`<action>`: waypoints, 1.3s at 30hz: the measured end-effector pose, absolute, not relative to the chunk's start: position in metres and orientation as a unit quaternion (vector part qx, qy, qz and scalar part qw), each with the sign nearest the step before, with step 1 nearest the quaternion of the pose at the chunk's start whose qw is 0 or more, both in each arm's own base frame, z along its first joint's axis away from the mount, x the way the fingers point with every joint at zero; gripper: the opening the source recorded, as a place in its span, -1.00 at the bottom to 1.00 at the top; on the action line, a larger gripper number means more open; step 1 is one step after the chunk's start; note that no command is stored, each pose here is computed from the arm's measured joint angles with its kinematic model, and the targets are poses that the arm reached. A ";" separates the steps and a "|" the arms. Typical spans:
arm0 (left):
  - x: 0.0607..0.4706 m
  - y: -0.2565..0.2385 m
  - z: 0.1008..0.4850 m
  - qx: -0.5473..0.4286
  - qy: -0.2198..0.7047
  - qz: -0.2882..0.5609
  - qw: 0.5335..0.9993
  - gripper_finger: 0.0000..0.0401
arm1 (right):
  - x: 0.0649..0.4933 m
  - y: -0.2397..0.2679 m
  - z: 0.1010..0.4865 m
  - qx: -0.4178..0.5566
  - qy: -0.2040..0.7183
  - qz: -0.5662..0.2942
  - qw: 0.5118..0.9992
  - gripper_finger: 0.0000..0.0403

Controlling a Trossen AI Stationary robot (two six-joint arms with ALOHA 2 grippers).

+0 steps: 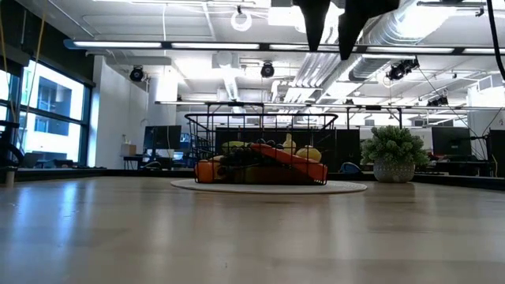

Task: Build produce basket
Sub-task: Put the yellow mango into the wire basket

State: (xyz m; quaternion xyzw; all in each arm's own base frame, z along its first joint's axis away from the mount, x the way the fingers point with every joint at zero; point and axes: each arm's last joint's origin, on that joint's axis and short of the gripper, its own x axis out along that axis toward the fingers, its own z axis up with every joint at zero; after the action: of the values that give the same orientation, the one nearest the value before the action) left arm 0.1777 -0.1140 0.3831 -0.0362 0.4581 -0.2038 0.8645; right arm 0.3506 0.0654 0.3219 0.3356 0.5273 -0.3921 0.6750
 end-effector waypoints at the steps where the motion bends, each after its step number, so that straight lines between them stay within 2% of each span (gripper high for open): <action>1: 0.179 -0.116 0.383 -0.038 0.455 -0.205 0.866 0.68 | 0.350 0.070 0.322 0.341 0.524 -0.394 0.673 0.18; 9: 0.190 -0.135 0.368 -0.015 0.481 -0.187 0.857 0.68 | 0.342 0.106 0.322 0.373 0.507 -0.400 0.666 0.18; 18: 0.207 -0.167 0.337 0.072 0.522 -0.193 0.828 0.68 | 0.334 0.130 0.322 0.387 0.488 -0.404 0.670 0.18; 39: 0.252 -0.209 0.247 0.210 0.608 -0.170 0.746 0.68 | 0.336 0.141 0.323 0.405 0.473 -0.388 0.679 0.18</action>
State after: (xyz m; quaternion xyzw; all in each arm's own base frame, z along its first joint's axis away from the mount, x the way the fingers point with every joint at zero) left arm 0.2521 -0.2090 0.2473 0.2105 0.6081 -0.1704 0.7462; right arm 0.3355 0.1405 0.3233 0.4049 0.4729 -0.3884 0.6794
